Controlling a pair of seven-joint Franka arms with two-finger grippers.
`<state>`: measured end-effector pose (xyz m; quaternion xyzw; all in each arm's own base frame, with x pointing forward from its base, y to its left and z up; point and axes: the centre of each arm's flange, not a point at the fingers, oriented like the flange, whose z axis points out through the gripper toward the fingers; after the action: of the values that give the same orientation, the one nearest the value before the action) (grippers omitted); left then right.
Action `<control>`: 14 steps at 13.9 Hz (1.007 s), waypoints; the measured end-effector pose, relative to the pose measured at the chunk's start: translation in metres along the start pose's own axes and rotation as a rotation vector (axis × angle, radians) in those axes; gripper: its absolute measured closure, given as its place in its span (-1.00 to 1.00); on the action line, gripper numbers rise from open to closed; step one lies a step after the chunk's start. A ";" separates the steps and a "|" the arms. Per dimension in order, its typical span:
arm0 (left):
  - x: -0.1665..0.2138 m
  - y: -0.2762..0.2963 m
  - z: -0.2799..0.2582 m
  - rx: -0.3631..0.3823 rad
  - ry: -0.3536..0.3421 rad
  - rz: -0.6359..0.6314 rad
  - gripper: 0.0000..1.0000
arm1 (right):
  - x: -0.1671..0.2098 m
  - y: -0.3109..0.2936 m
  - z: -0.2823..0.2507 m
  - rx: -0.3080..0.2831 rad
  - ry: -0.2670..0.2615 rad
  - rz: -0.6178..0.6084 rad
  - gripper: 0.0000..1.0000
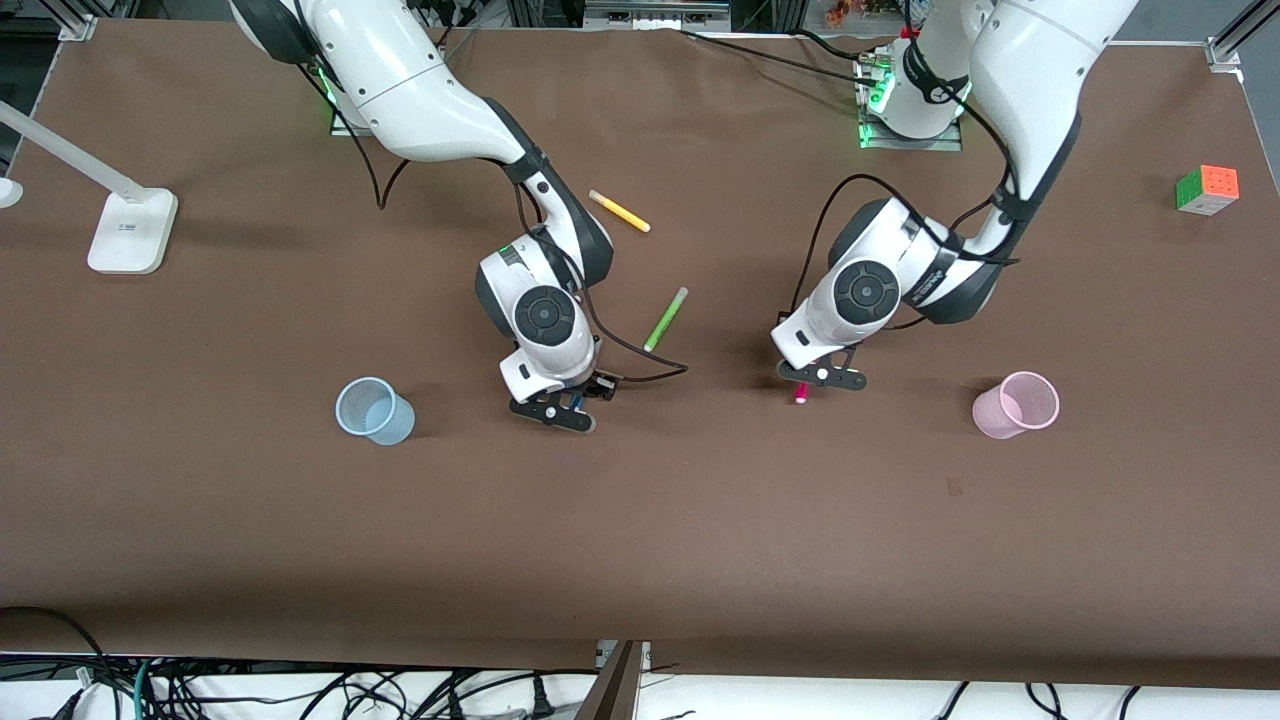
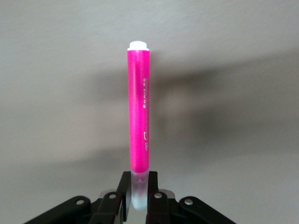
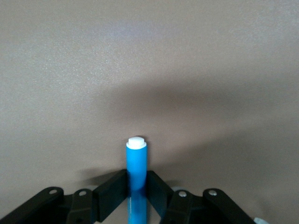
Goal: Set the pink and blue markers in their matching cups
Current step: 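Grasp the pink marker with the left gripper while the right gripper grasps the blue marker, then carry the pink marker into the pink cup while the right gripper carries blue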
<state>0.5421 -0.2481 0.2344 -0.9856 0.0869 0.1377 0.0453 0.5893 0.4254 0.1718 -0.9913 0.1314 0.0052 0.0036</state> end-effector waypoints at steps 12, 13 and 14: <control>-0.001 -0.111 -0.074 0.356 -0.292 0.243 0.65 | -0.002 0.001 -0.008 -0.018 -0.024 -0.021 0.60; -0.002 -0.127 -0.073 0.352 -0.327 0.272 0.65 | -0.002 0.003 -0.009 -0.022 -0.040 -0.023 0.66; -0.003 -0.142 -0.072 0.384 -0.361 0.300 0.65 | 0.000 0.005 -0.013 -0.024 -0.059 -0.027 0.66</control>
<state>0.5844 -0.1170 0.3131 -0.8948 0.2463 0.2969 0.2247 0.5880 0.4205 0.1847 -0.9924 0.1178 0.0357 -0.0042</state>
